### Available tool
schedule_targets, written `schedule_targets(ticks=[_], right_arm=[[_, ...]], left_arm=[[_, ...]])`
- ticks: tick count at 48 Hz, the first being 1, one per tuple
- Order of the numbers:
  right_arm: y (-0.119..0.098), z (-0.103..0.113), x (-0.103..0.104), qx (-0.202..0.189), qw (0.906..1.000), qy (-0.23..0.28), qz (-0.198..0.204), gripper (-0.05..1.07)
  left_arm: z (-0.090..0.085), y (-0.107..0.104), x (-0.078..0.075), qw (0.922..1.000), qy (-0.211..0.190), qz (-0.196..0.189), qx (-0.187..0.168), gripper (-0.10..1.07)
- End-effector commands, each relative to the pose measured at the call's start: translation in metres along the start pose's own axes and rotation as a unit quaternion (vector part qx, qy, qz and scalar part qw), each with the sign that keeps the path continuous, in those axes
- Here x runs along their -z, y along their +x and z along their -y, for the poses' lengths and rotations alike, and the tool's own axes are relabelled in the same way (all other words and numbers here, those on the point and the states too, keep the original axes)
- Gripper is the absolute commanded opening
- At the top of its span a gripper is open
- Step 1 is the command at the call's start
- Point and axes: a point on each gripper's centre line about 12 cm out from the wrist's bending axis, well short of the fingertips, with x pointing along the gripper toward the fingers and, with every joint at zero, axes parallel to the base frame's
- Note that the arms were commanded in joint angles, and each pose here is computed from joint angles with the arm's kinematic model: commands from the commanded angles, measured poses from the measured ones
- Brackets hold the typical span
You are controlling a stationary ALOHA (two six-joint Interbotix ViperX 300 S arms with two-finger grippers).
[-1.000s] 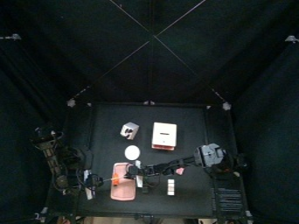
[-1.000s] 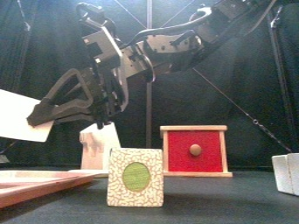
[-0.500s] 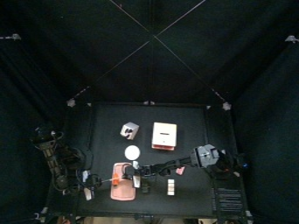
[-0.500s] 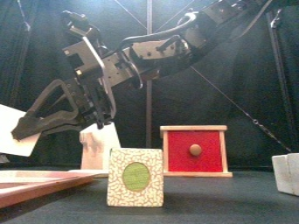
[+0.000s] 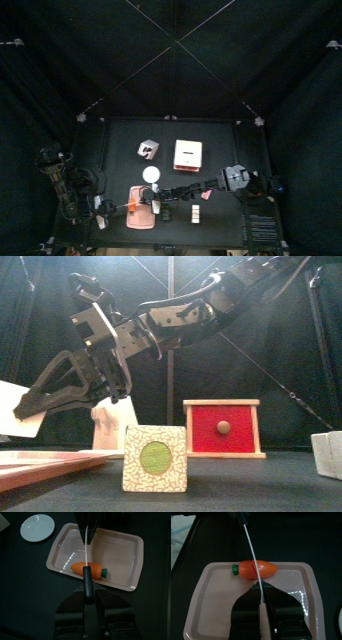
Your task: Cut carrot
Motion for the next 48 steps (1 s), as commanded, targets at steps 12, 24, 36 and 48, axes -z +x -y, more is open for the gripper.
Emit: schedule_targets(ticks=[12,24,36,48], right_arm=[[-0.006,0.005,-0.029,0.003,0.9994,0.007,0.034,0.32],[-0.007,0.004,-0.035,0.002,0.9992,0.004,0.04,0.32],[-0.006,0.003,-0.035,0.001,0.9994,0.003,0.035,0.32],[-0.006,0.002,-0.036,0.0,0.9993,0.002,0.036,0.32]], left_arm=[[0.011,-0.007,-0.005,0.9998,-0.011,-0.002,0.015,0.43],[0.013,-0.008,-0.008,0.9998,-0.012,0.001,0.017,0.43],[0.014,-0.009,-0.009,0.9997,-0.013,0.002,0.019,0.43],[0.017,-0.009,-0.01,0.9997,-0.009,0.007,0.023,0.43]])
